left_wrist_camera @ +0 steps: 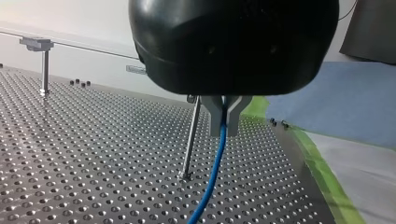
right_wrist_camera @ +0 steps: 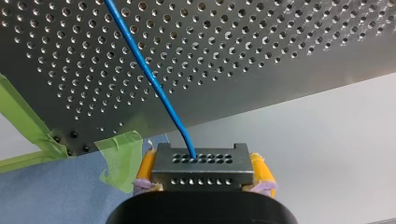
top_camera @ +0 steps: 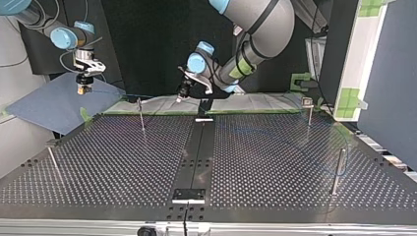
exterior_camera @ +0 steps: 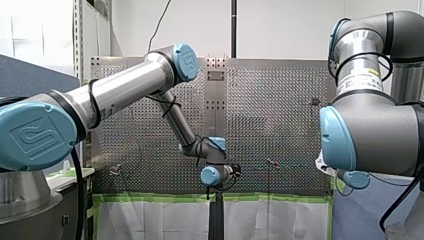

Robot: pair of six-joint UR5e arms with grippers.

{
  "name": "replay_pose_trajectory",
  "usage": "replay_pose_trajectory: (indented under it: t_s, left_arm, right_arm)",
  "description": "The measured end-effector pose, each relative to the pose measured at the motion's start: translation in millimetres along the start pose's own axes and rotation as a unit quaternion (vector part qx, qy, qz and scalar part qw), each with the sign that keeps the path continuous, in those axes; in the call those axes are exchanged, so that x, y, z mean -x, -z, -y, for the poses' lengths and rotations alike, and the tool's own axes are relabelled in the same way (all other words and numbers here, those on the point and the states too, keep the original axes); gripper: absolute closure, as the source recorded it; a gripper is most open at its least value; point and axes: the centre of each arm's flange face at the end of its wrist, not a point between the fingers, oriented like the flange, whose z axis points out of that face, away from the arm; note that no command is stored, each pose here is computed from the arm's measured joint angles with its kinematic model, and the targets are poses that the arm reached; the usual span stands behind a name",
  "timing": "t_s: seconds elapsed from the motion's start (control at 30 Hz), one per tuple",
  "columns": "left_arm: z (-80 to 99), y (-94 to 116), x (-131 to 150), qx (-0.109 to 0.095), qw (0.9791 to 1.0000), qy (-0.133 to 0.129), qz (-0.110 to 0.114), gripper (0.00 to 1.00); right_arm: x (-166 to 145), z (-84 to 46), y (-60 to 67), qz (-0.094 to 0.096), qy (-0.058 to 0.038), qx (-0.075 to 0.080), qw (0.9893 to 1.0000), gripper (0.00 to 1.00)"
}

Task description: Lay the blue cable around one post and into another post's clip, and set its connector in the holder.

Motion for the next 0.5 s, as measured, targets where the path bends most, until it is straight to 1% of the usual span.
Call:
replay_pose_trajectory:
  t_s: [0.27,0.5]
  left_arm:
    - [-3.6,-7.4,6.5,0.001,1.0000,0.003,0.005,1.00]
    - [-6.5,-9.3,7.7,0.002,1.0000,0.004,0.003,1.00]
  right_arm:
    - [0.1,-0.2,-1.1,-0.001,0.0014,0.000,1.0000,1.00]
    - [0.2,-0.4,-2.4,-0.002,0.0018,-0.001,1.0000,1.00]
